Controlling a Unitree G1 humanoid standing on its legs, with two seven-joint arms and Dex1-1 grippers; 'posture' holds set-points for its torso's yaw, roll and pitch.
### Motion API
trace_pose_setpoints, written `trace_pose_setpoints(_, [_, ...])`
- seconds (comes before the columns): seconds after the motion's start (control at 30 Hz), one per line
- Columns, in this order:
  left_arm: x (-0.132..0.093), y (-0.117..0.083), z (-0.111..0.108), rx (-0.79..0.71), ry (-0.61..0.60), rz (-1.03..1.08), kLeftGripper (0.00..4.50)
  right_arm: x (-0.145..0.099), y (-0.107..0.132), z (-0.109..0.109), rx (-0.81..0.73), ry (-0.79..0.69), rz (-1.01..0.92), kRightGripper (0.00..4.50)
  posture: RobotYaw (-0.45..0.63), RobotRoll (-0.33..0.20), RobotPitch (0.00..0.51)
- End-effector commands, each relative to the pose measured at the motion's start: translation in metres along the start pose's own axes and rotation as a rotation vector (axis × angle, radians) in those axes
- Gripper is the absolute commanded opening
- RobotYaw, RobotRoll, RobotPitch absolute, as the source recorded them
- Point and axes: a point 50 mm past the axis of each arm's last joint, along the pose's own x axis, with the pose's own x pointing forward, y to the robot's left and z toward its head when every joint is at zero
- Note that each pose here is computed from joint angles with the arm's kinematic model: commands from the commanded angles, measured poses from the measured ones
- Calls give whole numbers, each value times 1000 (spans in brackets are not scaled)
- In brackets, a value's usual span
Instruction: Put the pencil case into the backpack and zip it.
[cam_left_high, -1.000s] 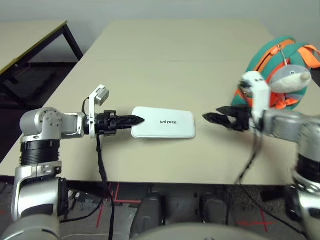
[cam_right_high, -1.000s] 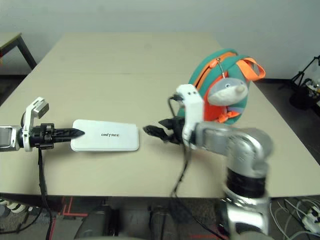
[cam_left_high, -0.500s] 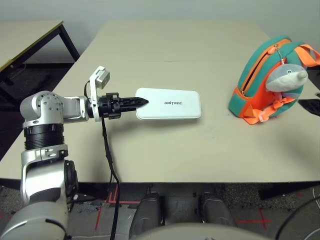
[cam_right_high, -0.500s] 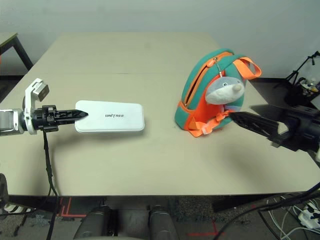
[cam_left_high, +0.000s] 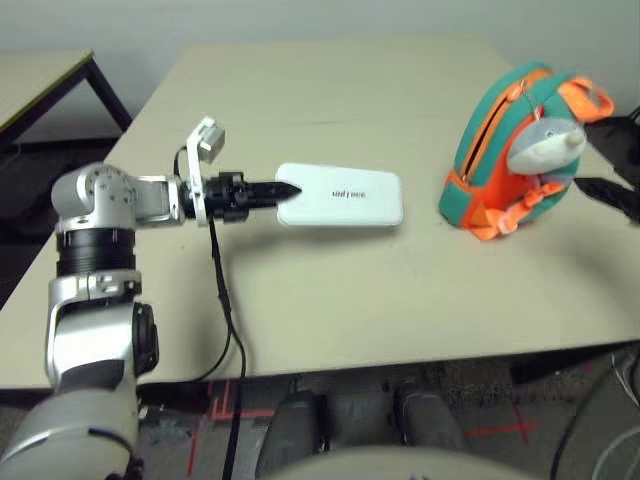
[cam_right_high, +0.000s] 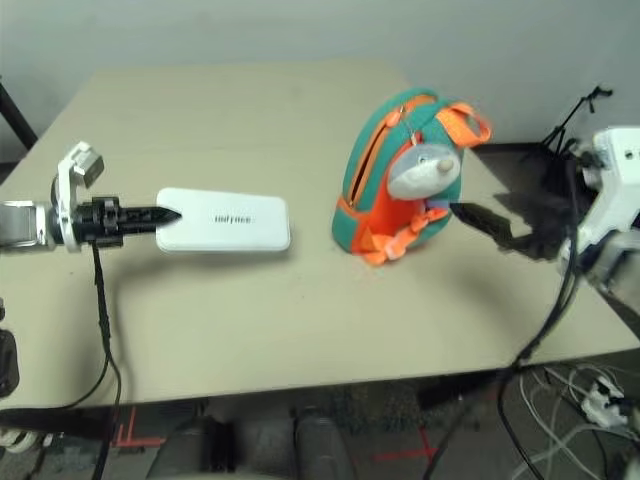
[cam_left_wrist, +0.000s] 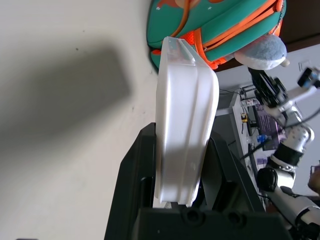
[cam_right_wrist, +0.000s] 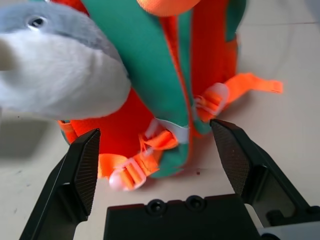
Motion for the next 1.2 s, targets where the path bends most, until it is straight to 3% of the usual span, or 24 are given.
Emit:
trace_pose_setpoints(0.03, [-8, -1, -1, 3, -19, 8, 1308, 14, -9, -9, -21, 32, -1, 4500, -58, 0, 37])
trace_pose_setpoints(0.2, [-12, -1, -5, -3, -34, 17, 1308, 37, -21, -3, -62, -2, -21, 4500, -39, 0, 33])
trace_pose_setpoints(0.43, [-14, -3, -9, -4, -46, 17, 1308, 61, -17, 6, -60, -56, 59, 4500, -6, 0, 25])
trace_pose_setpoints(0.6, [-15, -3, -10, -3, -56, 17, 1308, 62, -15, 5, -38, -56, 98, 3402, 2, 0, 21])
trace_pose_setpoints(0.93, [-11, -5, -7, 4, -64, 6, 1308, 48, 6, 22, -26, -105, 165, 249, -21, 0, 23])
trace_pose_setpoints(1.2, [-7, -5, -2, 10, -71, 1, 1308, 14, 75, 48, -23, -91, 406, 86, -66, 0, 32])
